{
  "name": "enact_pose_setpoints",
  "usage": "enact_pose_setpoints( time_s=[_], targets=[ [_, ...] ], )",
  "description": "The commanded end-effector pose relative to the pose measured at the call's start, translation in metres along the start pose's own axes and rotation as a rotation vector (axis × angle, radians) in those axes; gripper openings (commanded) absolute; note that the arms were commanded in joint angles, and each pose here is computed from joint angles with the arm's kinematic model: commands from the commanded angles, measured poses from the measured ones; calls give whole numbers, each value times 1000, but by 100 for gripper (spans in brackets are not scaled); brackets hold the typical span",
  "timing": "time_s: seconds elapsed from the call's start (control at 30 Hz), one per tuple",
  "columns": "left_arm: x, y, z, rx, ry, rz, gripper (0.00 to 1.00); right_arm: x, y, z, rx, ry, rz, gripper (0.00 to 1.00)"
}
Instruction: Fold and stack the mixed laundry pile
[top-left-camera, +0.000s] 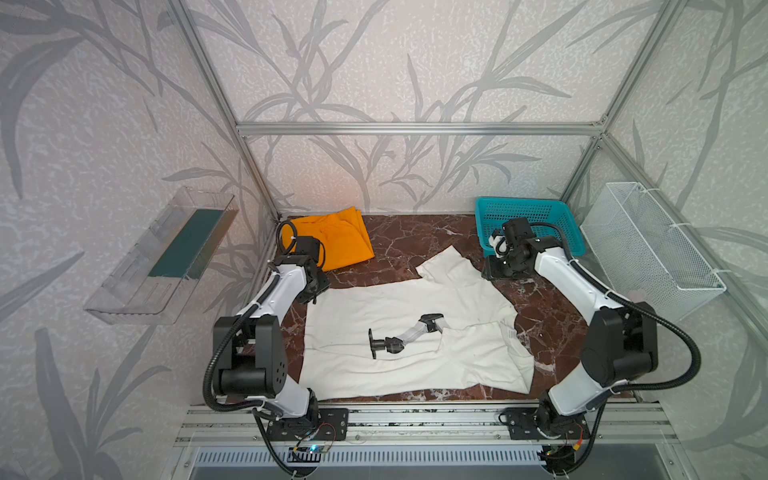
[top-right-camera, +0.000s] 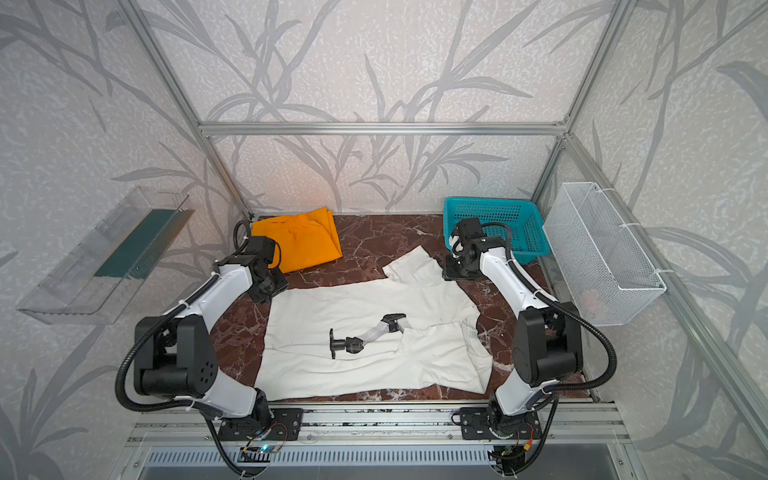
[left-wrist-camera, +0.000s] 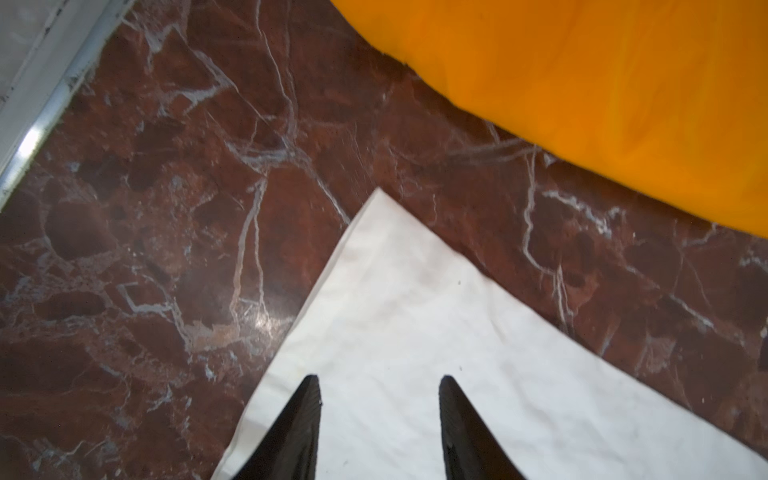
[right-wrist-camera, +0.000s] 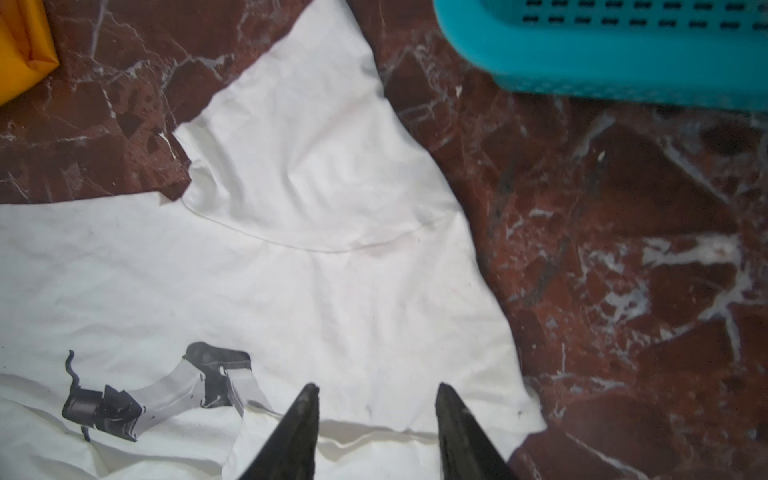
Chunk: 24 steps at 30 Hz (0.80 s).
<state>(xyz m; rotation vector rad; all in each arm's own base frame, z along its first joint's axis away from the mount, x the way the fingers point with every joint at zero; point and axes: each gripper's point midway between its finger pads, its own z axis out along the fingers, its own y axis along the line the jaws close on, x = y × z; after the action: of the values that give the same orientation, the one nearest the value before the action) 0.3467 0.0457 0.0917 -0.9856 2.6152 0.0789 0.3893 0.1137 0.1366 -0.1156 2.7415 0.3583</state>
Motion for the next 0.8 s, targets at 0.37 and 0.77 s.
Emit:
enact_pose_setpoints(
  time_s=[0.37,0.77],
  targets=[
    [-23,-3,58,16,56,109,44,-66,23,57,-101,28,-92,47],
    [-25,7,83,-52,101,123,35,-74,21,79,-100,66,-126,48]
  ],
)
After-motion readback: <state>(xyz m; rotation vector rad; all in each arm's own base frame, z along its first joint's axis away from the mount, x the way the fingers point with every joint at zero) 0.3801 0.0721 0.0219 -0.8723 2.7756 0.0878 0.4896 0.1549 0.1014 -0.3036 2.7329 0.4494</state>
